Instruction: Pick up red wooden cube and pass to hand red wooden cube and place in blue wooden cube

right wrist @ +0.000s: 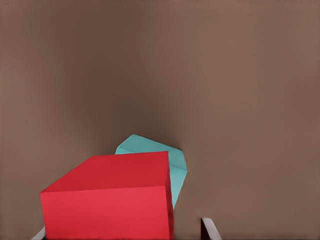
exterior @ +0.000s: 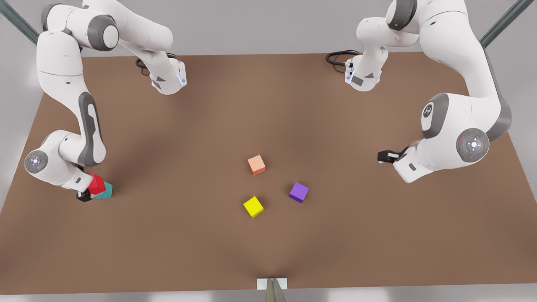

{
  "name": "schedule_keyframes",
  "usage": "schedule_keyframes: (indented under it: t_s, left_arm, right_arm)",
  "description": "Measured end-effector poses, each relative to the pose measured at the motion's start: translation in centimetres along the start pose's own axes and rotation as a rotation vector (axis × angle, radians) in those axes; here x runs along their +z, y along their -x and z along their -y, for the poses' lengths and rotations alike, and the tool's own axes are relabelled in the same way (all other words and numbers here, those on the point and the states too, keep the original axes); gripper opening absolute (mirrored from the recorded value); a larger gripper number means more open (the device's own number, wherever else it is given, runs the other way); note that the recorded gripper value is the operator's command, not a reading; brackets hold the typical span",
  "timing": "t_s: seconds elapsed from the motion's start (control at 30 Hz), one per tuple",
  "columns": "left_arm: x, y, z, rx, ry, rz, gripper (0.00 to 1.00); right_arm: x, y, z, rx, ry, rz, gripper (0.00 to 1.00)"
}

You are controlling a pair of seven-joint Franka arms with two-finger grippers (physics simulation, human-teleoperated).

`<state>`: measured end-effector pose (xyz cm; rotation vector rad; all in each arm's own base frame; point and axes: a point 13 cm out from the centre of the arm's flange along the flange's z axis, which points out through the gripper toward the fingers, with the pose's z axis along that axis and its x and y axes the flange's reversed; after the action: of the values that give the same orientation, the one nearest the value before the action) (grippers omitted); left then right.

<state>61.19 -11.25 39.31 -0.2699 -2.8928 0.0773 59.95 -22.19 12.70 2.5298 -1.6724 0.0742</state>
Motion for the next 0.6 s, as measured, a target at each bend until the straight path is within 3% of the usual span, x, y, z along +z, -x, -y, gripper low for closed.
schedule_keyframes:
  t_s: [0.33,0.4,0.5,0.6]
  left_arm:
    - [0.0,0.1,0.1,-0.003,-0.003,0.003,1.00]
    - [0.0,0.1,0.1,-0.003,-0.002,0.003,1.00]
    - [0.0,0.1,0.1,-0.004,-0.003,0.003,1.00]
    - [0.0,0.1,0.1,-0.003,-0.002,0.003,1.00]
  right_arm:
    - [-11.8,-0.7,2.9,0.089,0.032,0.079,1.00]
    - [-13.8,2.2,4.3,0.175,0.069,0.130,1.00]
    - [-17.8,10.4,11.2,0.288,0.098,0.100,1.00]
    - [-28.7,16.5,12.4,0.466,0.025,0.086,1.00]
